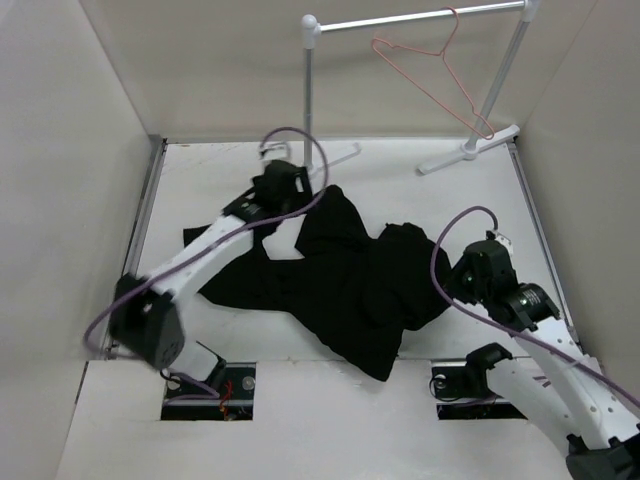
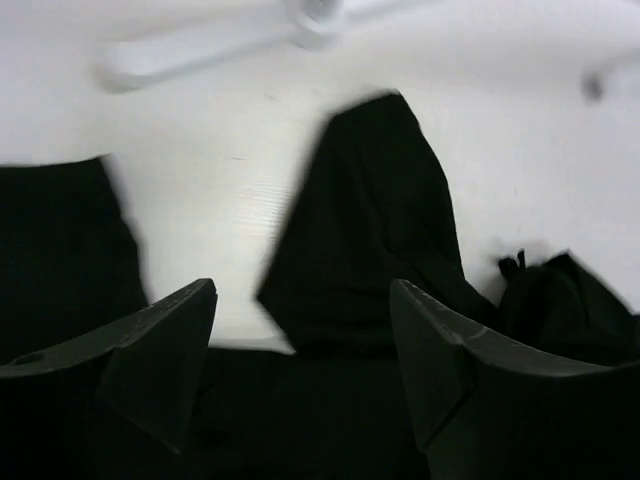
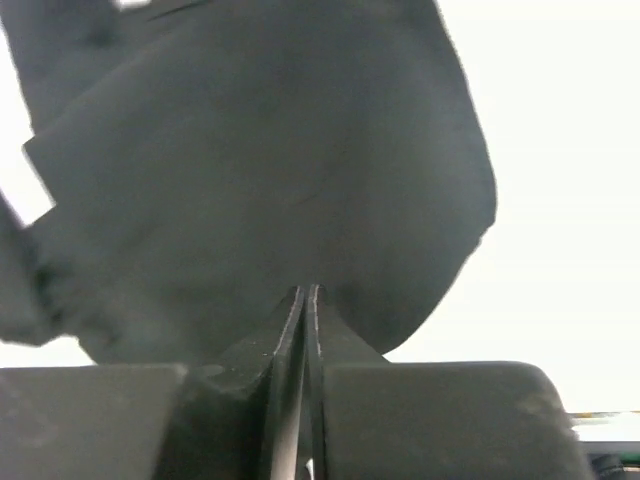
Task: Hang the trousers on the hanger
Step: Flatten out the trousers at the center of the board.
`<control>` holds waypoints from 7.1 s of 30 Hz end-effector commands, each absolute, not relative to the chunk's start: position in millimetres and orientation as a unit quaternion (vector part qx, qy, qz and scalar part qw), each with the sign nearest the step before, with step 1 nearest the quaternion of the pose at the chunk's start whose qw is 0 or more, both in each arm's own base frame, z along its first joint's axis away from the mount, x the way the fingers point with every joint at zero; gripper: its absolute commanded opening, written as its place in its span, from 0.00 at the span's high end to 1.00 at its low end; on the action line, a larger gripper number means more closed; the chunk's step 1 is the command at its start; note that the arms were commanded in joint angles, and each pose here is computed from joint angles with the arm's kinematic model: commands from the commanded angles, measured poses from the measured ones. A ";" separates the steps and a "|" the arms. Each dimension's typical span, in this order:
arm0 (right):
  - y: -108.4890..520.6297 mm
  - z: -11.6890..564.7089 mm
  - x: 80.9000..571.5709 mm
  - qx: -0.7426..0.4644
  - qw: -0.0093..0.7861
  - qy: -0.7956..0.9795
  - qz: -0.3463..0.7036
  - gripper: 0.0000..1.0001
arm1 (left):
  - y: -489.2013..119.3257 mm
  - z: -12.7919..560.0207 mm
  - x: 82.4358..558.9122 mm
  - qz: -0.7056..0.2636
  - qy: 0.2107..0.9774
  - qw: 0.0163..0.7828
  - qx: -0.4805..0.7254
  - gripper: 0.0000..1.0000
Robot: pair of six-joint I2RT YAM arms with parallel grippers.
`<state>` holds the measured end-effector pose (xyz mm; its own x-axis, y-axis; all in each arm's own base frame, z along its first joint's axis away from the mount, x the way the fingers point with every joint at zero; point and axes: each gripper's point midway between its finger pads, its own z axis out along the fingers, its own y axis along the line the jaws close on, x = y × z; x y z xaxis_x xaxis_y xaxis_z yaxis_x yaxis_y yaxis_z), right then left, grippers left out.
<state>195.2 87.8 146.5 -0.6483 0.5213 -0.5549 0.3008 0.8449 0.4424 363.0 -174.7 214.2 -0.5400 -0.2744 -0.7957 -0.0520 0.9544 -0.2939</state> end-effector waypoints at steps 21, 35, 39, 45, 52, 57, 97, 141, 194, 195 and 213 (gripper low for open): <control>50.5 97.8 273.6 0.372 0.372 0.841 0.130 0.96 | -213.7 133.6 492.4 -0.101 0.893 0.436 -0.055 0.95; 23.7 305.0 198.5 0.278 0.518 0.805 0.072 0.97 | -19.3 349.6 378.1 -0.027 0.735 0.637 -0.231 0.95; 17.1 325.3 188.1 0.257 0.524 0.810 0.060 0.93 | 3.9 337.5 360.3 -0.003 0.737 0.630 -0.246 0.94; 35.3 266.7 274.5 0.238 0.506 0.829 0.024 0.94 | 1.8 291.7 394.8 0.004 0.763 0.596 -0.250 0.94; -6.7 213.0 349.8 0.337 0.490 0.804 -0.019 0.87 | -14.2 297.9 448.6 -0.004 0.752 0.607 -0.256 0.83; -8.5 212.2 336.0 0.333 0.500 0.798 -0.039 0.88 | -55.4 280.5 444.3 -0.029 0.785 0.584 -0.204 0.49; 40.1 147.4 315.4 0.290 0.421 0.859 0.019 0.88 | -11.8 61.4 578.8 0.009 0.883 0.385 -0.268 0.49; -41.0 155.6 303.2 0.402 0.420 0.813 -0.026 0.32 | 172.1 213.2 411.1 0.114 0.713 0.478 -0.501 0.96; -51.1 279.4 290.3 0.400 0.578 0.709 0.048 0.99 | 161.8 319.0 355.5 0.177 0.675 0.562 -0.443 0.96; -56.8 276.8 297.9 0.408 0.579 0.704 0.050 0.99 | 158.5 315.9 367.2 0.172 0.680 0.560 -0.441 0.96; -161.1 177.1 468.6 0.499 0.489 0.715 -0.016 0.97 | 158.4 206.0 577.0 0.124 0.742 0.516 -0.410 0.92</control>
<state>428.2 -136.3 128.2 -0.1604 0.7407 -0.6524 0.7823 0.4985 0.3736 544.3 163.5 178.0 -0.2277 -0.4769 -0.8489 -0.7847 0.6060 -0.1300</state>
